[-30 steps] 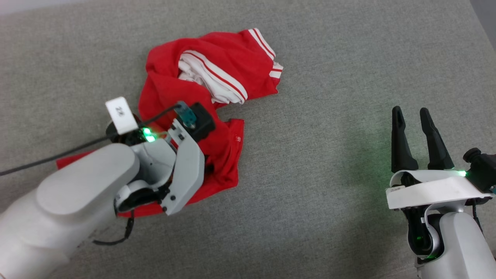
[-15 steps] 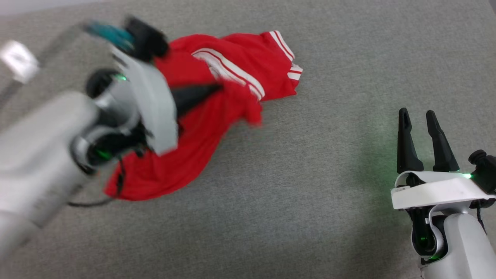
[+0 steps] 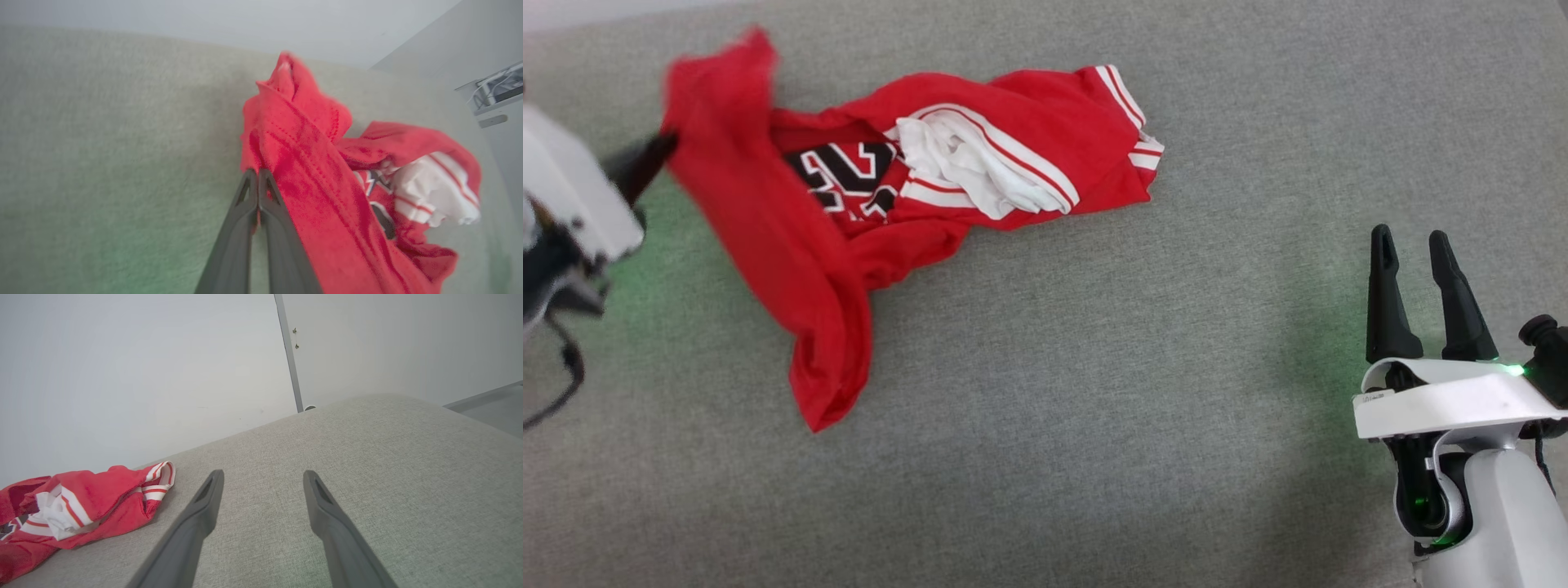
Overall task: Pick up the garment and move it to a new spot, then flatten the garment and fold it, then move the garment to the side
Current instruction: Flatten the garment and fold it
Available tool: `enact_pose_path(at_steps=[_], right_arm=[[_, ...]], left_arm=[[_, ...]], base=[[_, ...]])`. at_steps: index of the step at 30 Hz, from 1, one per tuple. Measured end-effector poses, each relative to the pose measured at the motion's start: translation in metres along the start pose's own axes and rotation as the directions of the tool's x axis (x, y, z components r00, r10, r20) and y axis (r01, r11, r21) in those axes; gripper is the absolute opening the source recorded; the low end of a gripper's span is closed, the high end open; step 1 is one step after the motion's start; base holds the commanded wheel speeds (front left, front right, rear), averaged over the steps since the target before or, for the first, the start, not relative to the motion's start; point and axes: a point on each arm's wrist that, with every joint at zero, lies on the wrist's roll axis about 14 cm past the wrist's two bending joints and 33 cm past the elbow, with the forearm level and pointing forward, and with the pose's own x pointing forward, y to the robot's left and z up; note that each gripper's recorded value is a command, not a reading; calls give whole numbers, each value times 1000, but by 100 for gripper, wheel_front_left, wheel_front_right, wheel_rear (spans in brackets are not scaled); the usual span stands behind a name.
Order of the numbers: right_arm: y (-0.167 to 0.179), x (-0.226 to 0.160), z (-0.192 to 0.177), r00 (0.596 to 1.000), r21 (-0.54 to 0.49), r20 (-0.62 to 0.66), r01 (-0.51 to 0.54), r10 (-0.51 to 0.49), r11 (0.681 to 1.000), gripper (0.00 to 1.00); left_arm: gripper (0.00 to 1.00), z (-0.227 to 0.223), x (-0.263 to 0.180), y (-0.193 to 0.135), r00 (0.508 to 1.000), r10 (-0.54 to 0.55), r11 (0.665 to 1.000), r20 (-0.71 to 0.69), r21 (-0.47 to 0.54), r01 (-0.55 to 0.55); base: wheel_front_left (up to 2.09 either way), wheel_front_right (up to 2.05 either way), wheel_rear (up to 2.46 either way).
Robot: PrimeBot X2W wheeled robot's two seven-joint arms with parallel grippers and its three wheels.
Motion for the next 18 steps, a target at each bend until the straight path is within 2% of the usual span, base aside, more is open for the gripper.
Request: enact_pose_path(at_steps=[3, 5, 11, 13, 14, 15, 16, 18], right_arm=[[-3, 0, 0, 1000, -4, 1, 8, -8, 1000, 100], [-4, 0, 0, 1000, -12, 0, 9, -9, 1000, 100], [0, 2, -3, 1000, -42, -8, -8, 8, 999, 100], [6, 4, -4, 1000, -56, -11, -26, 25, 998, 100], [9, 4, -4, 999, -62, -12, -36, 36, 997, 100], [12, 5, -5, 999, -70, -16, -48, 47, 996, 100], [16, 6, -6, 998, -76, -18, -60, 59, 995, 100], [27, 7, -9, 995, -100, -33, -98, 95, 990, 100]], left_arm=[[0, -31, -1, 32, 992, 94, 995, -84, -9, -95], [0, -51, -2, 44, 981, 128, 992, -144, 19, -127], [0, -63, 0, 49, 977, 130, 991, -169, 33, -126], [20, -60, 0, 46, 979, 124, 992, -159, 47, -118], [45, -58, 0, 45, 981, 119, 992, -150, 56, -112], [93, -56, -1, 44, 983, 118, 992, -137, 68, -110], [100, -54, -2, 42, 986, 114, 991, -119, 81, -105], [100, -44, -5, 36, 993, 97, 992, -67, 84, -91]], base=[[0, 0, 0], [0, 0, 0], [0, 0, 0], [0, 0, 0], [0, 0, 0], [0, 0, 0], [0, 0, 0], [0, 0, 0]])
